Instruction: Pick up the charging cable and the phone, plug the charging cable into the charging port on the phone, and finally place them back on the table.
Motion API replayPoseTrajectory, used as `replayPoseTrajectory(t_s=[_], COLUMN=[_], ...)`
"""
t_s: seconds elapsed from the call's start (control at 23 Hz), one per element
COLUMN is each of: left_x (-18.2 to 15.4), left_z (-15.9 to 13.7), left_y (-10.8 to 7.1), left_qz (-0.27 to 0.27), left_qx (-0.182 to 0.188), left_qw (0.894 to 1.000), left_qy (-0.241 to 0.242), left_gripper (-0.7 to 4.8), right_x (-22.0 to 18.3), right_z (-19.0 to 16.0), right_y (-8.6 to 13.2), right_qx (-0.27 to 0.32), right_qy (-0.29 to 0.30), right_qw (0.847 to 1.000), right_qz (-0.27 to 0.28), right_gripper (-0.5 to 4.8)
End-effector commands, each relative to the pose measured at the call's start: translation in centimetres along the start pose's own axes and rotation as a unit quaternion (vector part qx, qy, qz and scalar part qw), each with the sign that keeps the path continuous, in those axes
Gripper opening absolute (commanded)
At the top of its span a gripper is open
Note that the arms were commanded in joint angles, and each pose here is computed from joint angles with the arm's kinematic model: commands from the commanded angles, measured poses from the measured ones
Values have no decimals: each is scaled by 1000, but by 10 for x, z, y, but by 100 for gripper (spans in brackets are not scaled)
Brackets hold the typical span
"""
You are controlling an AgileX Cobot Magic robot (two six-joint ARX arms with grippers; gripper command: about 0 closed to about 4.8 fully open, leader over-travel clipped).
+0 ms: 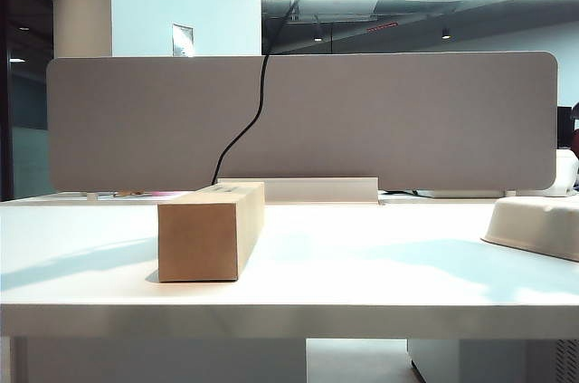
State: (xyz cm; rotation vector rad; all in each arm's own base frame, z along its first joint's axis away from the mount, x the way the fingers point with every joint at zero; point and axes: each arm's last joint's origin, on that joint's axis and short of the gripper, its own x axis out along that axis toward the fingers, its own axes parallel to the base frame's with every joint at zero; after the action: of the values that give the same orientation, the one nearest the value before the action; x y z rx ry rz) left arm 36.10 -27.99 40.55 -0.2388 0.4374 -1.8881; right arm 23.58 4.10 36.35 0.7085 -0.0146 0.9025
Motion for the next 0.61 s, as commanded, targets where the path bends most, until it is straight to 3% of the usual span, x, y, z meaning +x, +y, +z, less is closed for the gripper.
replayPoseTrajectory(t_s=[0.04, 0.3, 0.48, 0.61], left_x=[3, 0, -14, -22], left_z=[9, 2, -7, -13], left_y=[-8, -4, 2, 6], left_qz=[6, 15, 53, 87], left_qx=[38, -10, -31, -40], left_qw=[999, 1000, 998, 995], left_qy=[-11, 0, 7, 15], left_gripper=[-6, -3, 89, 93], right_x=[3, 2, -2, -7], right_z=[-8, -6, -1, 4], right_y=[1, -1, -8, -13], right_qx=[13, -11, -21, -26], right_qy=[54, 23, 3, -10], right_qw=[998, 1000, 999, 999], right_qz=[30, 3, -24, -42], right_gripper=[-8, -8, -8, -8])
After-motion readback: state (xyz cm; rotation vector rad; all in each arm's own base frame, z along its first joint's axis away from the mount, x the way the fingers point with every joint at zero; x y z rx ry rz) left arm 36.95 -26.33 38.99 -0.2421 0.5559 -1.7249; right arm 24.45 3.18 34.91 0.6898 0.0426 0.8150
